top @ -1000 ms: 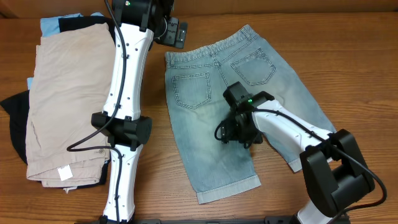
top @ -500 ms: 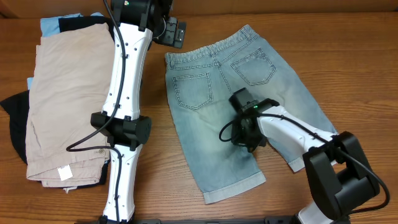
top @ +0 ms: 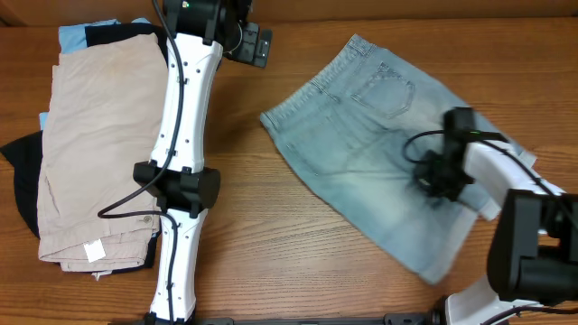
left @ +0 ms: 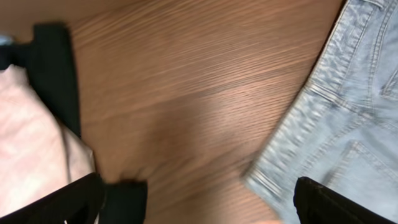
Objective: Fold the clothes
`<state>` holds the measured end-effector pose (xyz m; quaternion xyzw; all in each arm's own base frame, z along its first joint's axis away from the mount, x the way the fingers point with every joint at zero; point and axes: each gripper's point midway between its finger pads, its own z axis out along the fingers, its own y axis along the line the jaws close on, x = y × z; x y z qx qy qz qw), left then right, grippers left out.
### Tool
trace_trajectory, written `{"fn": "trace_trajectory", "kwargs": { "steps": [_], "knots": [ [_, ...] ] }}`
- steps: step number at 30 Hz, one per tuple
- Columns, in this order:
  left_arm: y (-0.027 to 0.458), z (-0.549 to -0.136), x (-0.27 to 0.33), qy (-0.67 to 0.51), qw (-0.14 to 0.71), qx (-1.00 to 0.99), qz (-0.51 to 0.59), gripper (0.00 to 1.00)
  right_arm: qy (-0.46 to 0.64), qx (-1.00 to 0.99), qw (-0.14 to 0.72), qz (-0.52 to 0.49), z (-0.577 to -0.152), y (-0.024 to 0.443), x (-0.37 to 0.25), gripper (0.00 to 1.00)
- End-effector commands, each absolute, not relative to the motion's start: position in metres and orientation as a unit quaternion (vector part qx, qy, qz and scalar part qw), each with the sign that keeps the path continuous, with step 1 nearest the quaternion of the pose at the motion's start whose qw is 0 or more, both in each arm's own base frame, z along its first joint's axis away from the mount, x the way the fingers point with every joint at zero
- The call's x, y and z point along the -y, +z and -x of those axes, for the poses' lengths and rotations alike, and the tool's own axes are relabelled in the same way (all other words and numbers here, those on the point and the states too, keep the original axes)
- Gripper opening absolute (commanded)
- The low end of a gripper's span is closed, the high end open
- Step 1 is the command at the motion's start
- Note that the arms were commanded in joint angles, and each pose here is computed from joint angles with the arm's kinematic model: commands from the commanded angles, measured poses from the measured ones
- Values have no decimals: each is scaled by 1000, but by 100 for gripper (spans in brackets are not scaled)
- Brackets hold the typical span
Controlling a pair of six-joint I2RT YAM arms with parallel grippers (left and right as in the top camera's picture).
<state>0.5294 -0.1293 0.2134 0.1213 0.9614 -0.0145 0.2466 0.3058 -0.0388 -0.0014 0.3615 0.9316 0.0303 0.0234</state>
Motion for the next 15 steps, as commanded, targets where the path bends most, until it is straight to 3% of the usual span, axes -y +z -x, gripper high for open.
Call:
{"fn": "trace_trajectory", "kwargs": {
  "steps": [1, 3, 6, 10, 15],
  "knots": [
    [170, -533, 168, -57, 216, -947, -230, 100, 20, -926, 19, -377, -299, -5, 79, 25],
    [153, -533, 193, -95, 212, -928, -292, 100, 57, -927, 21, -370, -306, 5, 80, 51],
    [122, -530, 237, -145, 208, -888, -384, 100, 78, -932, 36, -352, -322, 36, 85, 78],
    [88, -522, 276, -153, 204, -846, -468, 100, 88, -936, 71, -333, -342, 80, 82, 89],
    [44, -514, 312, -121, 195, -811, -538, 100, 91, -940, 115, -310, -355, 116, 72, 96]
  ]
}}
